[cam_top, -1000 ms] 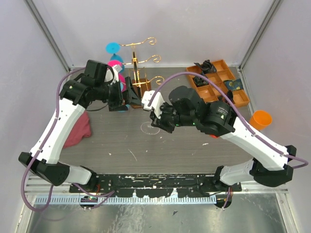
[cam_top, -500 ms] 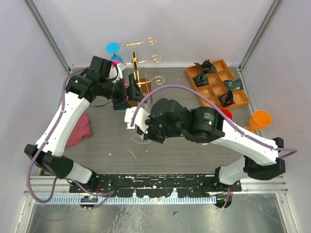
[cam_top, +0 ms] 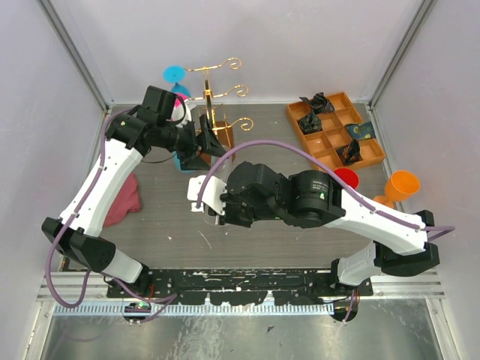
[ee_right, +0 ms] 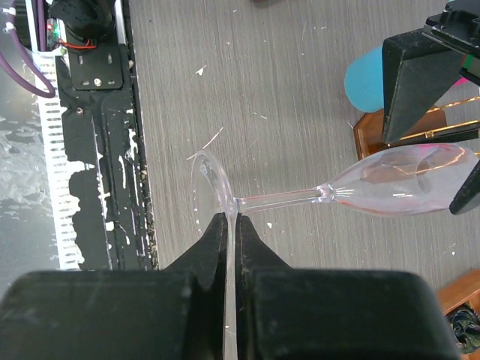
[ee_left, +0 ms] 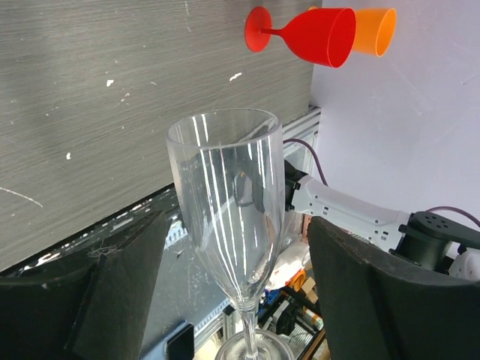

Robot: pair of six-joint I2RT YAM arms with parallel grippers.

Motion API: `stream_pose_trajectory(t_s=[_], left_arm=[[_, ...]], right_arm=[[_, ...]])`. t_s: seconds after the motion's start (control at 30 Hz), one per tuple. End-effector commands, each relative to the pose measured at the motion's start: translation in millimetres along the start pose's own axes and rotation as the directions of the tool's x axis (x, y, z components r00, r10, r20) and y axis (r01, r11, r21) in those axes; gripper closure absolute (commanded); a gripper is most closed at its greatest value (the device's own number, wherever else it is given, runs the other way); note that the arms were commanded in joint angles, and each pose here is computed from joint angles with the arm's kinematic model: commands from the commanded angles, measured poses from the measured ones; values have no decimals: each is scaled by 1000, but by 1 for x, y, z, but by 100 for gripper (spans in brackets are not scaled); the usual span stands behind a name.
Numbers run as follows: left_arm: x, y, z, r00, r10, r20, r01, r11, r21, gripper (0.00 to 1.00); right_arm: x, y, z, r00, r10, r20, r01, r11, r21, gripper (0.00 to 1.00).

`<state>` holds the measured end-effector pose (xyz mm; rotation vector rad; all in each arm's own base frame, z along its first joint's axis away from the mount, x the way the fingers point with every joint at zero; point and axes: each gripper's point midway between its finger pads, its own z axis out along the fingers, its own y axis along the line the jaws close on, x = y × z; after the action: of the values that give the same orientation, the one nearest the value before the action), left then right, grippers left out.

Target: Take the wine glass off the wine glass rack

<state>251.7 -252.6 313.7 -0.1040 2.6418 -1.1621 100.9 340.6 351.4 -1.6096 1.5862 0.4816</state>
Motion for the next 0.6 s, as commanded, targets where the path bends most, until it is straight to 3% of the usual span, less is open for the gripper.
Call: stream_pose_trajectory(t_s=[0.0, 0.17, 0.47, 0.57], left_arm=[[2, -20, -2, 1000, 2, -28, 1, 996, 94, 21], [8, -17, 4, 999, 1, -54, 4, 996, 89, 31], [15, -13, 13, 996, 13, -87, -8, 998, 59, 30], [14, -9, 14, 996, 12, -86, -8, 999, 38, 22]], right_arm=[[-21, -12, -14, 997, -14, 80, 9, 998, 56, 99], [-20, -12, -15, 997, -13, 76, 8, 998, 59, 99], [-23, -11, -19, 996, -15, 85, 10, 998, 60, 99], [-22, -11, -18, 997, -15, 80, 10, 998, 63, 99]])
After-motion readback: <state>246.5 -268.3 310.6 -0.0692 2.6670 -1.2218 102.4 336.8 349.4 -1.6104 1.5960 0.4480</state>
